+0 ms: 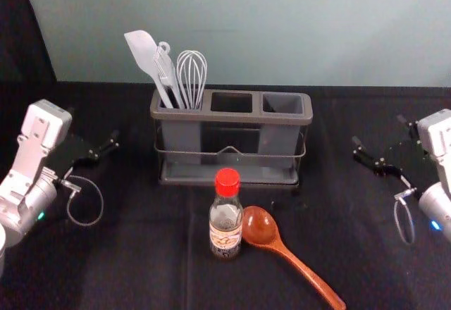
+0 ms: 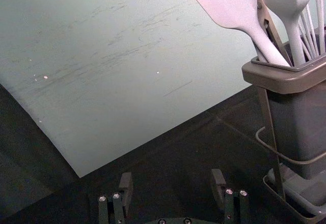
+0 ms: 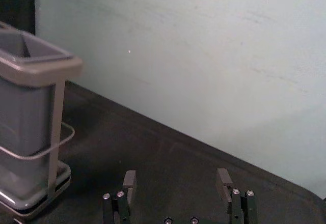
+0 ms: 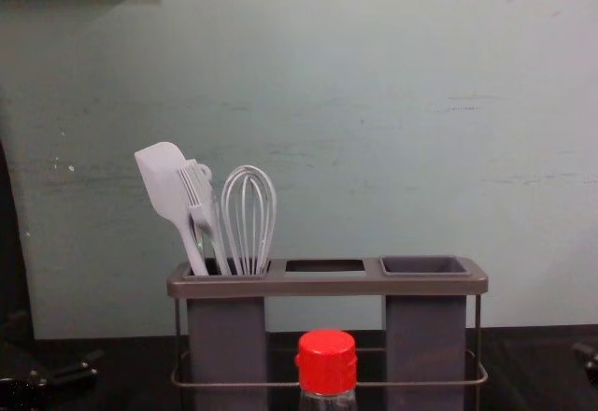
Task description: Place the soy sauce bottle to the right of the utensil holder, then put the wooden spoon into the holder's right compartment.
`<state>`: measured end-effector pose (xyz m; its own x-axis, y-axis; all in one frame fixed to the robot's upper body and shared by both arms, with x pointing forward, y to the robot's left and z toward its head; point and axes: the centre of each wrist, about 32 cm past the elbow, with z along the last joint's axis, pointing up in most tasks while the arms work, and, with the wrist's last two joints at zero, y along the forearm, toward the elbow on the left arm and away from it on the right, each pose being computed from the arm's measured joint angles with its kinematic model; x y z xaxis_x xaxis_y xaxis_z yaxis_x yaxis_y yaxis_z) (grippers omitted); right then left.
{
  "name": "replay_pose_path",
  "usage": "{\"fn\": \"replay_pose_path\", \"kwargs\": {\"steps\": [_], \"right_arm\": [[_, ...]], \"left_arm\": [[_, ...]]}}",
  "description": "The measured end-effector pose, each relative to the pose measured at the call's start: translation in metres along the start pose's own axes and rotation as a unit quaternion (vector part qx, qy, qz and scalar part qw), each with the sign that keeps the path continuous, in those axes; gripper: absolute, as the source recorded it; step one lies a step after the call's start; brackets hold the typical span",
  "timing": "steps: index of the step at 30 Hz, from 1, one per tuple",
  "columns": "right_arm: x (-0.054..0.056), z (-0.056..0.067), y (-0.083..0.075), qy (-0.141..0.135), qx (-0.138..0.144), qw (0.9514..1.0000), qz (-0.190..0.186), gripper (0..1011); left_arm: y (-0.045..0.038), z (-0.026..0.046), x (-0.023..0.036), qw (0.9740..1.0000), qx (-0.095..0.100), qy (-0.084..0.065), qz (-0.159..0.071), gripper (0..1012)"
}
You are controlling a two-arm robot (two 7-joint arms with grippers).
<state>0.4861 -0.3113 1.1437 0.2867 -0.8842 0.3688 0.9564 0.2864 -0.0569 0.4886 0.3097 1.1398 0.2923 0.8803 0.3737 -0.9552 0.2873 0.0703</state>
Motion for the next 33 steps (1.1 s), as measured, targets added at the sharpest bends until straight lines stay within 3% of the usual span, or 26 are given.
{"fn": "replay_pose_path", "kwargs": {"steps": [10,15,18,21,24,25,28,31,33], "right_arm": [[0.011,0.015,-0.031,0.023,0.035,0.9989,0.019,1004],[0.020,0.021,-0.054,0.053,0.060,0.9952,0.055,1004],[0.026,0.024,-0.068,0.074,0.073,0.9906,0.088,1004],[0.031,0.026,-0.079,0.095,0.084,0.9840,0.125,1004],[0.035,0.028,-0.090,0.120,0.095,0.9739,0.168,1004],[0.036,0.028,-0.093,0.131,0.098,0.9683,0.189,1004],[0.036,0.029,-0.097,0.146,0.103,0.9594,0.218,1004],[0.035,0.029,-0.099,0.163,0.104,0.9456,0.262,1004],[0.033,0.029,-0.099,0.166,0.104,0.9405,0.278,1004]], "left_arm": [[0.0000,0.0000,0.0000,1.0000,0.000,0.000,0.000,1005],[0.0000,0.0000,0.0000,1.0000,0.000,0.000,0.000,1005],[0.0000,0.0000,0.0000,1.0000,0.000,0.000,0.000,1005],[0.0000,0.0000,0.0000,1.0000,0.000,0.000,0.000,1005],[0.0000,0.0000,0.0000,1.0000,0.000,0.000,0.000,1005],[0.0000,0.0000,0.0000,1.0000,0.000,0.000,0.000,1005],[0.0000,0.0000,0.0000,1.0000,0.000,0.000,0.000,1005],[0.0000,0.0000,0.0000,1.0000,0.000,0.000,0.000,1005],[0.0000,0.0000,0.0000,1.0000,0.000,0.000,0.000,1005]]}}
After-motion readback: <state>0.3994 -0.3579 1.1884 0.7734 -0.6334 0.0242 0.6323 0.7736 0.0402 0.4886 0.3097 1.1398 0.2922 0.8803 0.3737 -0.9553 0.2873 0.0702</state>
